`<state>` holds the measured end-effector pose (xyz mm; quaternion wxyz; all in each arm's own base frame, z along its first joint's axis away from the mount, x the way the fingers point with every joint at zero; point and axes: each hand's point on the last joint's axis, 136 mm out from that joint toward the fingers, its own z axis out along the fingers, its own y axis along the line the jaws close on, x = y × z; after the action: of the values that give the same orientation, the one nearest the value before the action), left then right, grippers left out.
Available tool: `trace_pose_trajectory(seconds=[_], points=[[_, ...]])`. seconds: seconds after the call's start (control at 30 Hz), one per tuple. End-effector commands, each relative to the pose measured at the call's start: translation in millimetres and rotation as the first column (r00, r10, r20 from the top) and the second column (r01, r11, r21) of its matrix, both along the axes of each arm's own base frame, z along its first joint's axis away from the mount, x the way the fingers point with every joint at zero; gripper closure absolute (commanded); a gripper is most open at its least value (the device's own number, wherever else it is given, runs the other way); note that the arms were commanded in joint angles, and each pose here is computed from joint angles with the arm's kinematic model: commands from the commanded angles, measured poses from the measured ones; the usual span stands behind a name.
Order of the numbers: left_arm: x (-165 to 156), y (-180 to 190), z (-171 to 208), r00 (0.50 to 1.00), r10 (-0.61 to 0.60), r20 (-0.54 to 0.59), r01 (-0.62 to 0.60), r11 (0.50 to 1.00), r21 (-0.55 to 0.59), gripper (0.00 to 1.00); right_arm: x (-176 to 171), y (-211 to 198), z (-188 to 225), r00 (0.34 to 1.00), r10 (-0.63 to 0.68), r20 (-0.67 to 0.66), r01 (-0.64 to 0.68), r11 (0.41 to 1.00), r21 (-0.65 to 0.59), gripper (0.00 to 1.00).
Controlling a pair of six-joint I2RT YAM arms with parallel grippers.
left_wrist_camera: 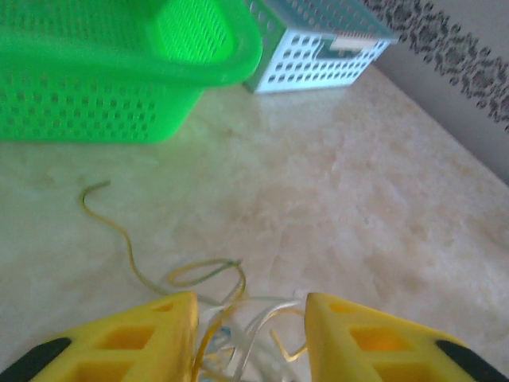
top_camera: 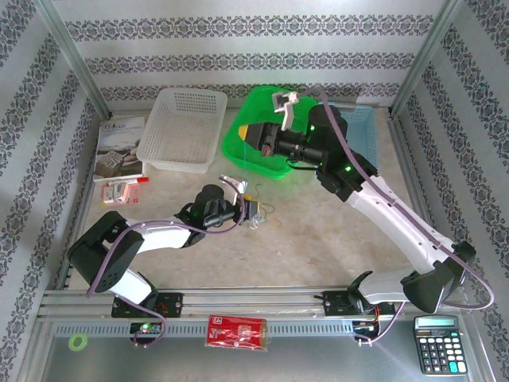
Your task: Untangle the cables
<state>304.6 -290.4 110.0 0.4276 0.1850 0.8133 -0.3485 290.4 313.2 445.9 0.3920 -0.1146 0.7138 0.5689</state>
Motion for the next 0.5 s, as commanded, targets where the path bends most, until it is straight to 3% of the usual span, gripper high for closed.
trace_pose_trajectory(seconds=[0.0, 0.23, 0.47], points=[[-10, -1, -12, 1.0, -0.008, -0.024, 0.007, 0.999, -0.035, 0.65, -4, -20, 67, 0.993, -0.019, 0.116, 0.005, 0.993, 0.114, 1.0], [-24, 10, -38, 0.997, 0.002, -0.082, -0.003, 1.0, -0.02, 0.73, 0, -74, 138, 0.962, -0.151, 0.227, 0.096, 0.967, 0.236, 1.0], [-30, 16, -49, 0.994, 0.016, -0.104, -0.018, 1.0, -0.018, 0.73, 7, -133, 170, 0.897, -0.339, 0.284, 0.252, 0.919, 0.302, 1.0]])
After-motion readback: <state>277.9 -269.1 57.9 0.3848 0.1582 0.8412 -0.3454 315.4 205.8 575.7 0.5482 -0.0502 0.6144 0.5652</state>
